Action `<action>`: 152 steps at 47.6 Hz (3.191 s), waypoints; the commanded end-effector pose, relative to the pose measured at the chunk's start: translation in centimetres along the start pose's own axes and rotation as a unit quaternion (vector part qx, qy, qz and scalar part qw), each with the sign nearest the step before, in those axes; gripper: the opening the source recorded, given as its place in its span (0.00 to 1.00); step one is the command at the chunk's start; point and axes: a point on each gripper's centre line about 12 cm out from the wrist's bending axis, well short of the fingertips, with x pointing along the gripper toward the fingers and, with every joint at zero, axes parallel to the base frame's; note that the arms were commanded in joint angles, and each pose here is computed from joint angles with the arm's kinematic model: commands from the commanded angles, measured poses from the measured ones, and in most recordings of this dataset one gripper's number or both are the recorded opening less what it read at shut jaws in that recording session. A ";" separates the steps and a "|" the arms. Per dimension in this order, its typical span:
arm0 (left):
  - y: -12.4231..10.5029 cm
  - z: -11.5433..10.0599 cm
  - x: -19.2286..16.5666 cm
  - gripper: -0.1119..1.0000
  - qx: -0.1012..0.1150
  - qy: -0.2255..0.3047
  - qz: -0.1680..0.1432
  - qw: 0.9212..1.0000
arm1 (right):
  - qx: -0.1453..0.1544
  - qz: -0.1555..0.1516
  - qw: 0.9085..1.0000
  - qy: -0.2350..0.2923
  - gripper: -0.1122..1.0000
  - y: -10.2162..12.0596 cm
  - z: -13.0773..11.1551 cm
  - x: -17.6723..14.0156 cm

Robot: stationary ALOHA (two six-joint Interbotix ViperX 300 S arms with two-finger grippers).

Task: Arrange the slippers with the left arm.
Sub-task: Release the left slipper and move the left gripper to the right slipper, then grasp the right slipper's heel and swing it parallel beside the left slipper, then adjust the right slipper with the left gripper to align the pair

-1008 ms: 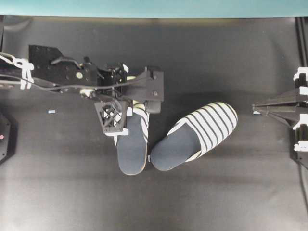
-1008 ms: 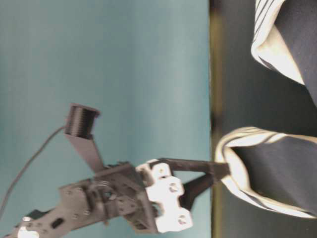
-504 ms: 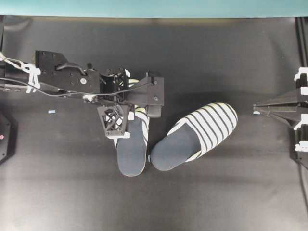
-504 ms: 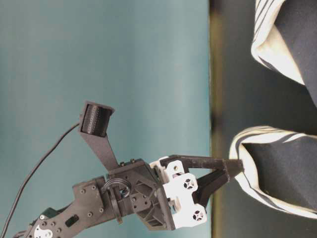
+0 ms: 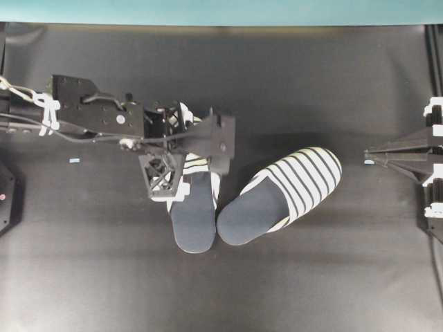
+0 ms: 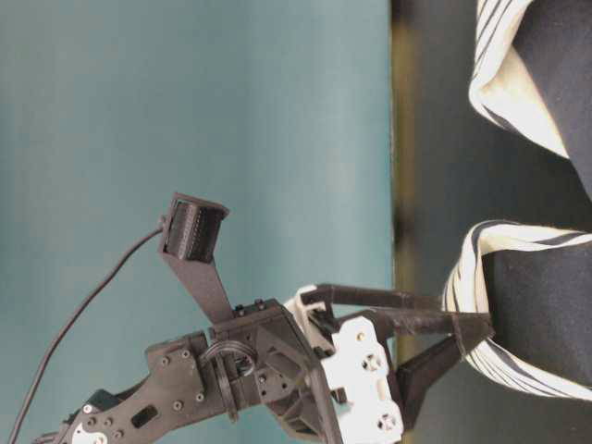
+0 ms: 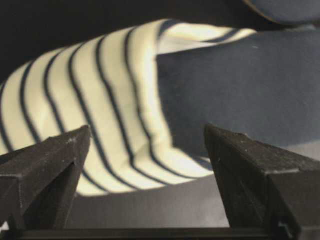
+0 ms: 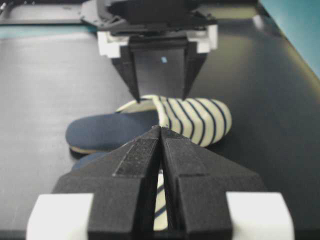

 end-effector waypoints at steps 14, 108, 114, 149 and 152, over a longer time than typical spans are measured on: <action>-2.7 7.4 -2.5 0.89 0.230 -0.184 0.051 0.954 | 0.005 0.001 1.000 -0.005 0.09 0.0 0.3 0.1; 3.1 12.1 -3.0 0.12 -0.081 -0.123 0.020 0.989 | 0.007 0.001 1.000 -0.006 0.09 0.1 0.4 -0.5; 3.5 9.9 -2.4 0.11 -0.116 -0.099 0.018 0.988 | 0.007 0.001 1.000 -0.008 0.09 0.0 0.4 -0.5; 5.0 8.3 0.8 0.12 -0.177 -0.094 0.020 0.979 | 0.006 0.001 1.000 -0.011 0.09 0.0 0.5 -0.5; 4.9 8.1 1.5 0.12 -0.181 -0.087 0.018 0.979 | 0.007 0.001 1.000 -0.011 0.09 0.0 0.5 -0.5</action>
